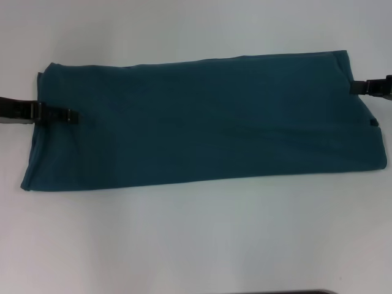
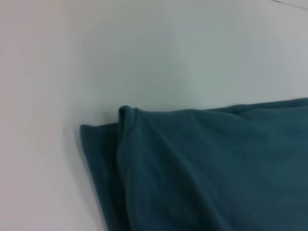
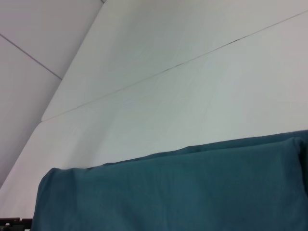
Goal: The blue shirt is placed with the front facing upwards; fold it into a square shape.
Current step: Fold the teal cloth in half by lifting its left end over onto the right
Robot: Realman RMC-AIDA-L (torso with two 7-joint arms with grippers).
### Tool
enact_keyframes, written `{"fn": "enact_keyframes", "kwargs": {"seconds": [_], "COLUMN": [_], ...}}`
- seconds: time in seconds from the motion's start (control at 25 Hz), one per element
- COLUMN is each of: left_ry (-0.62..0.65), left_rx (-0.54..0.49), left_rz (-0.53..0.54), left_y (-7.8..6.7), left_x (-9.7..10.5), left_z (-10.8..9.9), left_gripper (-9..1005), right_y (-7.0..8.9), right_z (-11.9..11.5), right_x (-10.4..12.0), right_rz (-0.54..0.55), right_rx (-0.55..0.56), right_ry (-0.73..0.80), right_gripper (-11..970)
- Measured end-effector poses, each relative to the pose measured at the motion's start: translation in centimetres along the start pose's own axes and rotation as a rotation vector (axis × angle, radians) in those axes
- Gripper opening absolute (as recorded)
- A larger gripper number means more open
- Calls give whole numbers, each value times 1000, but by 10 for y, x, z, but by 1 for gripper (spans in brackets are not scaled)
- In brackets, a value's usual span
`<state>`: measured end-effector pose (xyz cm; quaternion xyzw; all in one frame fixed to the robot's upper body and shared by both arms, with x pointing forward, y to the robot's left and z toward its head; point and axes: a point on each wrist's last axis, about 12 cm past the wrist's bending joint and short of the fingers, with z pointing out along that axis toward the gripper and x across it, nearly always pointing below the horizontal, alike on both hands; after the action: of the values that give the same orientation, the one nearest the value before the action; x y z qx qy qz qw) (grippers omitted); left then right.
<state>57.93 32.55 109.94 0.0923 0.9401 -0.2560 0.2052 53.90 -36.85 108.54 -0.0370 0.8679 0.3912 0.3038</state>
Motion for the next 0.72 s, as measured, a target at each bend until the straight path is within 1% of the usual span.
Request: {"fn": "enact_keyframes", "kwargs": {"seconds": [0.36, 0.72], "left_ry": [13, 16], "left_rx": [-12, -12], "left_rz": [5, 13], "left_y": [0, 0], "left_x": [2, 1], "left_z": [8, 8], "left_gripper": [847, 844], "right_y": [0, 0], "right_z": [0, 0], "right_x": [0, 0], "right_rz": [1, 1], "right_rx": [0, 0], "right_ry": [0, 0], "right_gripper": [5, 6]}}
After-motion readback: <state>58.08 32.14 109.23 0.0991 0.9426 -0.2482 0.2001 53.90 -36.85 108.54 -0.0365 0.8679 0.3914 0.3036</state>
